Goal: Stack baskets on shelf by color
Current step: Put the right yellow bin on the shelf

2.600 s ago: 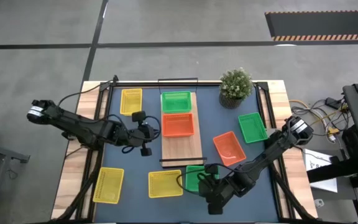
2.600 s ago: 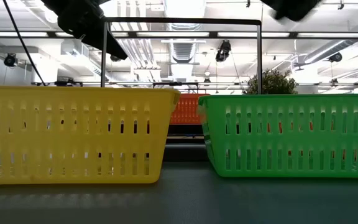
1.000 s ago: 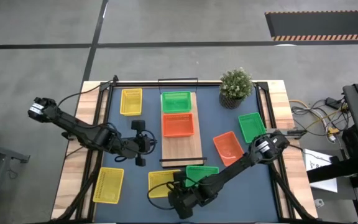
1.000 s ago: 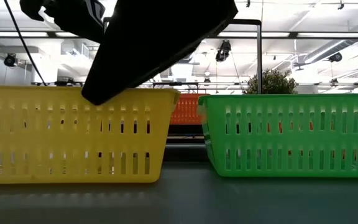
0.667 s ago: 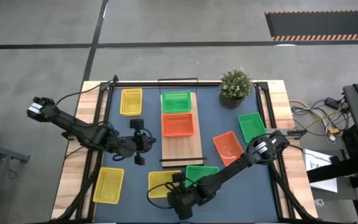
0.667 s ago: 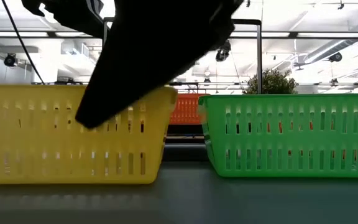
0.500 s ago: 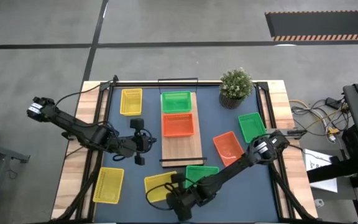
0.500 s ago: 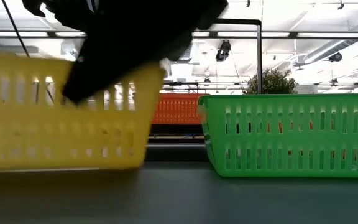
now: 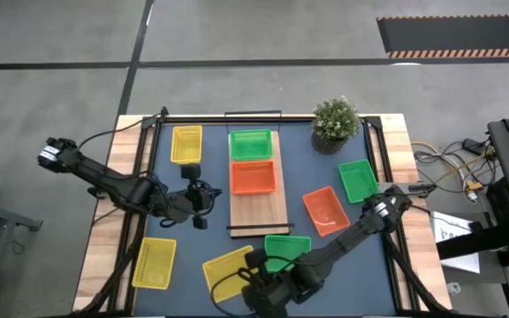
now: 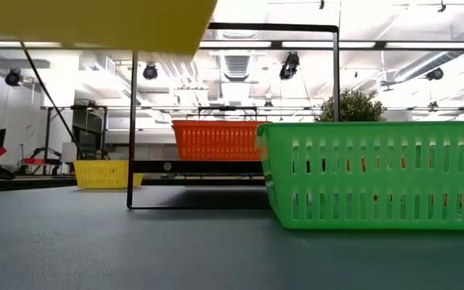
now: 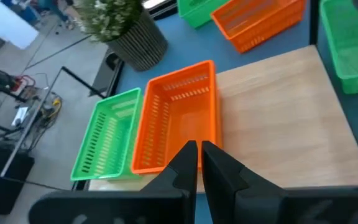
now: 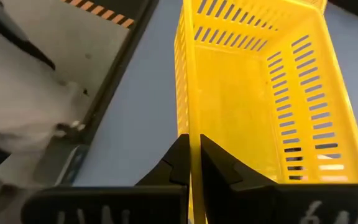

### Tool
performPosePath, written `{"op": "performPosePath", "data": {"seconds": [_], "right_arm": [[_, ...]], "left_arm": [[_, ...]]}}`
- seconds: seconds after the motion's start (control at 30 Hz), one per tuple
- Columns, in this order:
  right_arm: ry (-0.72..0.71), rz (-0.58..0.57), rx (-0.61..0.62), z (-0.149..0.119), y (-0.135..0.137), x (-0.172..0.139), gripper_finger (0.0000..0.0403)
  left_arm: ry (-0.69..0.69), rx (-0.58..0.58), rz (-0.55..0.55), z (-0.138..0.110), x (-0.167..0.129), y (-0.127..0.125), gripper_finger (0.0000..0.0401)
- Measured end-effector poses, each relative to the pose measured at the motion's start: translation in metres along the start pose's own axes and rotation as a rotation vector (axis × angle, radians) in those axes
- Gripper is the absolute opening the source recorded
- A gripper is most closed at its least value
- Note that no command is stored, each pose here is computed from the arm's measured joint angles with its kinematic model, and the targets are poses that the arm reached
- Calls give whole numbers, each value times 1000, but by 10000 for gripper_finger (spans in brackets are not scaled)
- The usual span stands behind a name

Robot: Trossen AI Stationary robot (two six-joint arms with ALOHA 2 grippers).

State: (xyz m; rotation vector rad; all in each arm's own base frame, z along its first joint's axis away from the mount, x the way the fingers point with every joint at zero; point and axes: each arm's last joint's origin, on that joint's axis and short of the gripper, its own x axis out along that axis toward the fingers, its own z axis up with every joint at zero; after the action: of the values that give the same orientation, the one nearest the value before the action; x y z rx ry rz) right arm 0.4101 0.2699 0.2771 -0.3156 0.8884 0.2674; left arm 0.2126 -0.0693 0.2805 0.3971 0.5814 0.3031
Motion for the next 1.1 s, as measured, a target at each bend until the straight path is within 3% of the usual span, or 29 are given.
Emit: {"op": "performPosePath", "data": {"seconds": [0.2, 0.47, 0.6, 0.77, 1.1], "right_arm": [[-47, 1, -12, 13, -8, -60, 9], [-71, -173, -77, 7, -29, -122, 9], [-33, -279, -103, -6, -42, -143, 9], [-20, -298, -89, -26, -59, -161, 9], [-47, -337, 46, -95, -89, -168, 9]], "left_arm": [[-9, -11, 8, 0, -3, 3, 6], [-6, -8, 7, -1, -2, 2, 6], [-6, -8, 7, -1, -2, 2, 6], [-6, -4, 6, -1, -2, 2, 6], [-17, -7, 7, 0, -5, 4, 6]]}}
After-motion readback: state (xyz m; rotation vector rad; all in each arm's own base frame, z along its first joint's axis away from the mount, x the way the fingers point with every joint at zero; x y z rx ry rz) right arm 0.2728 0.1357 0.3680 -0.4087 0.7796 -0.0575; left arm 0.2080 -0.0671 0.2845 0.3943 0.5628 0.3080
